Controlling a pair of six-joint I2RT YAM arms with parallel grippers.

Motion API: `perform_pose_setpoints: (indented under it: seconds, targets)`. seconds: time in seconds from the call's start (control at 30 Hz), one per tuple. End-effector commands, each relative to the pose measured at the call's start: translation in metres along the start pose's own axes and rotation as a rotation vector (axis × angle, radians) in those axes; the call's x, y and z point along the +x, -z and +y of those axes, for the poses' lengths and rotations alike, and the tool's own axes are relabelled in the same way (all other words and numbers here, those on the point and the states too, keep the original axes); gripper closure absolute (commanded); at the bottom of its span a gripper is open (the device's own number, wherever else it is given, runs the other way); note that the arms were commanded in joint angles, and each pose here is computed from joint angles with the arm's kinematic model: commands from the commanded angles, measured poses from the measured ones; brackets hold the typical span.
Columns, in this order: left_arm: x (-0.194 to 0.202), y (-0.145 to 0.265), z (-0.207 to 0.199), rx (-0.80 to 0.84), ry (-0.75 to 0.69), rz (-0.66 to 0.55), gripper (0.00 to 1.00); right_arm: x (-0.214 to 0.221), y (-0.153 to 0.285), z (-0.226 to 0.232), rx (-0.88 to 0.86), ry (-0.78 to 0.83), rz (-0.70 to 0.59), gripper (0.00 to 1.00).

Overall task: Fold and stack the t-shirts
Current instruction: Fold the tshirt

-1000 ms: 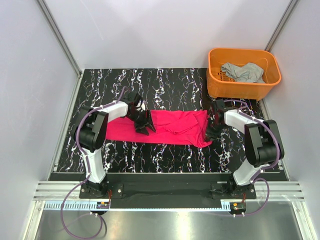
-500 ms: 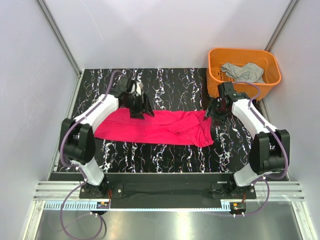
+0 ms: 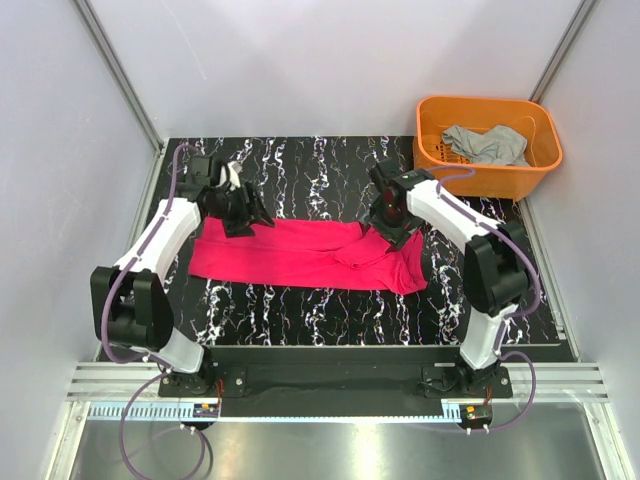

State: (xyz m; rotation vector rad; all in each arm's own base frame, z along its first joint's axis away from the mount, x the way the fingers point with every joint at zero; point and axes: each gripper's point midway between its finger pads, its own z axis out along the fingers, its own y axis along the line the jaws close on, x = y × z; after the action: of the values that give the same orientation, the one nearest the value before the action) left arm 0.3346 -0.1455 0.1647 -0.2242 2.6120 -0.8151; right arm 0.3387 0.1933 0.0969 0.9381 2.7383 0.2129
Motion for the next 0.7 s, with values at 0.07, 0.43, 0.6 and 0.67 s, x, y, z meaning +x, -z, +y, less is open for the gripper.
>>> perform_pose_setpoints:
  seconds: [0.07,0.43,0.6,0.67]
  targets:
    - [0.001,0.02,0.016,-0.022,-0.015,-0.051,0.32,-0.006,-0.019,-0.005,0.131,-0.165,-0.081,0.21]
    - [-0.003,0.015,0.04,-0.105,-0.013,-0.027,0.18,0.023,-0.082,0.0,0.215,-0.084,-0.038,0.2]
    - [-0.012,0.011,0.059,-0.196,0.002,-0.014,0.15,-0.005,-0.108,0.028,0.186,0.109,-0.133,0.2]
    - [-0.016,0.007,0.07,-0.246,0.015,-0.007,0.13,-0.018,-0.113,0.04,0.17,0.182,-0.173,0.2]
